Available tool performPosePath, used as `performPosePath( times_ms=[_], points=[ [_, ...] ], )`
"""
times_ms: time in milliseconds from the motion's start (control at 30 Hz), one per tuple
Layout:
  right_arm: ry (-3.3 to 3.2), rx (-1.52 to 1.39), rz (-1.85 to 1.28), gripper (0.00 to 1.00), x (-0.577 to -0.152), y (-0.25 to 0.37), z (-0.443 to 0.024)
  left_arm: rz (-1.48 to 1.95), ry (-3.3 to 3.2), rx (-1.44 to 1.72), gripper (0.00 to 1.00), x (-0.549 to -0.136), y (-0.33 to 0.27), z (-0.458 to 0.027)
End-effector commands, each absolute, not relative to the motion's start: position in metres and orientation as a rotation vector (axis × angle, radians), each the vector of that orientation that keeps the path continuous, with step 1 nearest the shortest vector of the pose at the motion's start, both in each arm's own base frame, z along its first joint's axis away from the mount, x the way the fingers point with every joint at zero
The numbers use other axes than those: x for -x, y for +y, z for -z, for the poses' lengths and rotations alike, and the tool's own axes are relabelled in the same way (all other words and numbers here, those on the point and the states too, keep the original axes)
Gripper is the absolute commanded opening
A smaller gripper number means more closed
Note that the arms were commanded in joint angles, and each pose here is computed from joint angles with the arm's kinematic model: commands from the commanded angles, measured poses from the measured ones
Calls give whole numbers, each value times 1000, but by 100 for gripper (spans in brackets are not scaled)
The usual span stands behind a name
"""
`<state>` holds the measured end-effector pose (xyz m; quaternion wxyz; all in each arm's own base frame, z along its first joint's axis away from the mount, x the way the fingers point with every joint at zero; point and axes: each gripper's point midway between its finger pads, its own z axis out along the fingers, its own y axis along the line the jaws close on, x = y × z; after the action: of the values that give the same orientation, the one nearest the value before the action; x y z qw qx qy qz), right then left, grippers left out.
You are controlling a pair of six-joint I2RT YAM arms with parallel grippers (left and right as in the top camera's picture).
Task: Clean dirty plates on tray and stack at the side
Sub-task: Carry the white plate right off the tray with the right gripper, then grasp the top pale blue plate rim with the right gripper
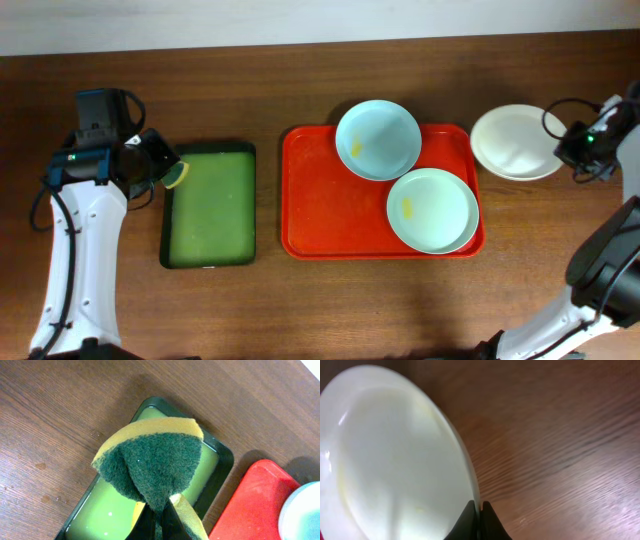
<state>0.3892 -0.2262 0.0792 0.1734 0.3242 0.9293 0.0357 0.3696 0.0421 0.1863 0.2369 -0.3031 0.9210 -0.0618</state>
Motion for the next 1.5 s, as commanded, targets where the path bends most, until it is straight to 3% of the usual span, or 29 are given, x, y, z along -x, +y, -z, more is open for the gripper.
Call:
performPosePath(
  times_ms=[0, 33, 67, 167, 267, 300, 400, 467, 633, 667, 700, 733, 767, 833, 1067, 1133, 1233, 1300, 1367, 1467],
  points=[
    [2660, -995, -148, 4, -384, -241, -42, 172, 2543, 811, 0, -372, 41, -182],
    [2668, -998, -157, 12, -385, -240, -36, 172, 2542, 810, 0, -372, 41, -182],
    [2662, -988, -155, 38, -387, -240, -41, 173, 2537, 809, 0, -373, 41, -182],
    [2620, -847, -262, 48, -416, -209, -106, 174, 2533, 807, 0, -374, 41, -183],
    [2562, -291, -451, 66, -472, -98, -155, 174, 2533, 807, 0, -374, 41, -183],
    [2567, -111, -444, 67, -485, -59, -154, 174, 2533, 808, 0, -374, 41, -183],
    [2668, 218, -95, 67, -505, 33, -103, 174, 2533, 808, 0, -374, 41, -183],
    [2720, 268, 98, 67, -504, 44, -74, 174, 2533, 806, 0, -374, 41, -183],
    [2847, 304, 76, 66, -494, 52, -12, 175, 2534, 803, 0, -374, 40, -183],
    [2862, 307, 76, 54, -492, 52, -7, 175, 2534, 804, 0, -374, 40, -183],
    [2881, 303, 70, 27, -488, 52, -5, 175, 2534, 804, 0, -374, 40, -183],
    [2892, 259, 65, 8, -486, 52, -6, 176, 2531, 803, 0, -375, 40, -183],
    [2908, 248, 12, 4, -482, 57, -8, 176, 2528, 802, 0, -376, 40, -183],
    [2922, 290, -265, 4, -468, 92, -22, 182, 2534, 779, 0, -377, 34, -184],
    [3041, 482, -476, 4, -411, 163, -25, 252, 2600, 550, 0, -386, -28, -177],
    [3052, 476, -397, 16, -410, 170, -19, 309, 2681, 449, 0, -387, -64, -156],
    [3011, 471, -349, 24, -419, 174, -12, 323, 2730, 347, 0, -391, -98, -136],
    [2996, 471, -351, 24, -421, 175, -7, 346, 2716, 273, 0, -393, -120, -136],
    [3003, 468, -311, 9, -421, 170, -5, 358, 2717, 228, 0, -391, -133, -136],
    [3038, 387, -288, 4, -419, 167, -1, 392, 2742, 264, 0, -388, -155, -125]
  ],
)
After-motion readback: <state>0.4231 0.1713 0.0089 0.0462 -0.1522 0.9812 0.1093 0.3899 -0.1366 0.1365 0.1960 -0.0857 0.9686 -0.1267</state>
